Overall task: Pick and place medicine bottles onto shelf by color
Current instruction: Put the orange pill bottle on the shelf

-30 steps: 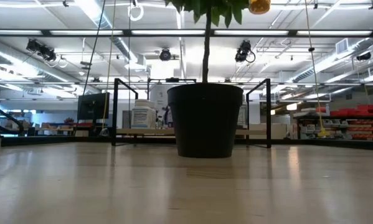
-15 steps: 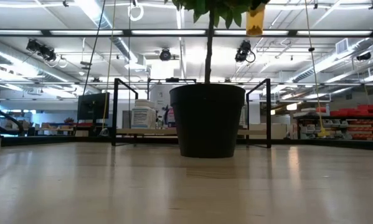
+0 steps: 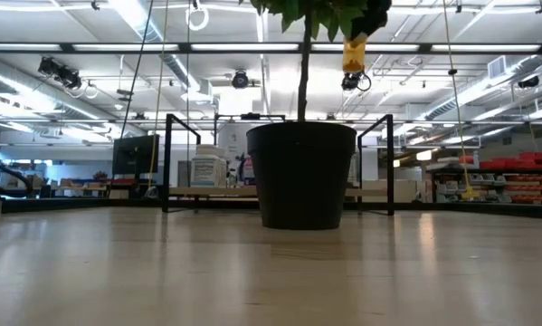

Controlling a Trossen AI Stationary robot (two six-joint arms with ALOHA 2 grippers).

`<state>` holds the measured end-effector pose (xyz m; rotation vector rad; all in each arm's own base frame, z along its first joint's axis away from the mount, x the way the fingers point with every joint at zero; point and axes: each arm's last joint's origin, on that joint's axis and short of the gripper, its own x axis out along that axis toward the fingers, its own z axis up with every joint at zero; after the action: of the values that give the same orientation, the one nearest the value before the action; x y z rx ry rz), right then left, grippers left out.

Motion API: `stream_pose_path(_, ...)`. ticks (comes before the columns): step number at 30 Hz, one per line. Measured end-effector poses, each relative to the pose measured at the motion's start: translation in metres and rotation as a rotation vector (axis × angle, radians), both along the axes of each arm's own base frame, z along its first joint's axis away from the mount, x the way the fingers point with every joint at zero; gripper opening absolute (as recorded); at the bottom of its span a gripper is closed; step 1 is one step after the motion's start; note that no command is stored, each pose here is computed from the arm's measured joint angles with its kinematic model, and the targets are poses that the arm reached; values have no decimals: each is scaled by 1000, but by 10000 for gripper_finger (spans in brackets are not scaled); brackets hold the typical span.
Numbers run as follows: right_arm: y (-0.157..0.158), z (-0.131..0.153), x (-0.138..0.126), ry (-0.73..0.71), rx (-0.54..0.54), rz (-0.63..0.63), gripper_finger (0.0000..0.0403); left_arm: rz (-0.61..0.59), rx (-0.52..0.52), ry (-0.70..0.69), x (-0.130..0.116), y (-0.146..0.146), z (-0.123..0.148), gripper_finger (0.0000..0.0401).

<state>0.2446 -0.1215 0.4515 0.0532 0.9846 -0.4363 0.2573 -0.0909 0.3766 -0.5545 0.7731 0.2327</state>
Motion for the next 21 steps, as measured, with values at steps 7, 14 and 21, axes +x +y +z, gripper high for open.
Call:
stream_pose_path(7, -20, -11, 7, 9, 7, 2, 232, 191, 256, -224, -15, 84, 63, 172)
stream_pose_path(14, -35, -36, 16, -16, 80, -74, 232, 366, 629, -384, -76, 153, 147, 172)
stream_pose_path(21, -40, -89, 27, 55, 178, -158, 232, 407, 696, -367, -101, 191, 158, 172)
